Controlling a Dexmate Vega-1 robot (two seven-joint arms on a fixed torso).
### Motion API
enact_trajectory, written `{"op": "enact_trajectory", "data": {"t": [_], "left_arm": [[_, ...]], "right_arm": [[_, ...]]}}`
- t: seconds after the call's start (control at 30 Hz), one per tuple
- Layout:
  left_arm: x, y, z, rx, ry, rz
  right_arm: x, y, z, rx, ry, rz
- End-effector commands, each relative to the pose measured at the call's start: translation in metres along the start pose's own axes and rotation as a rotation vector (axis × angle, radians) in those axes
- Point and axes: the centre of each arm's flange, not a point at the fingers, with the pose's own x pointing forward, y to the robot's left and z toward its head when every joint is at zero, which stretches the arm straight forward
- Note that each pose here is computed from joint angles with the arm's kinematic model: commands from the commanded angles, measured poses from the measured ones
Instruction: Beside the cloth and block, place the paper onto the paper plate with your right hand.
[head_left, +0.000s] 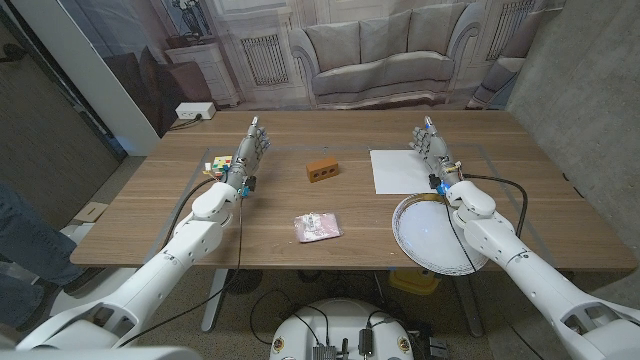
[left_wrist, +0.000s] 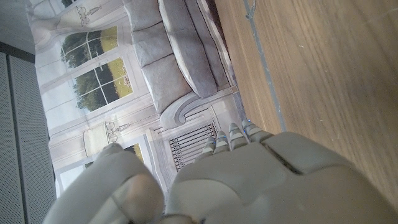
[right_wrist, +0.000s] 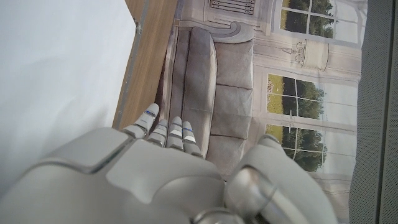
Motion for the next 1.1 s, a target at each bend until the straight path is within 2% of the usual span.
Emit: {"op": "enact_trajectory", "data": {"t": [0.03,0.2,0.6,0.8,1.1], "left_arm": [[-0.01,-0.001,0.008,-0.001,-0.007,-0.001],[-0.008,0.002,0.01,-0.007,-0.015,-0.002],[0.0,-0.003,0.017,0.018,-0.02,-0.013],[0.0,-0.006,0.022,0.02,-0.026,-0.022],[-0.002,-0.012,0.014,0.001,-0.035,-0.024]], "right_arm": [[-0.007,0.007,0.0,0.005,-0.005,0.004],[-0.004,0.009,0.005,-0.004,-0.013,0.004],[0.001,0.011,0.012,-0.036,-0.049,0.04],[0.0,0.009,0.015,-0.076,-0.042,0.048],[-0.003,0.004,0.023,-0.167,-0.038,0.04]]}}
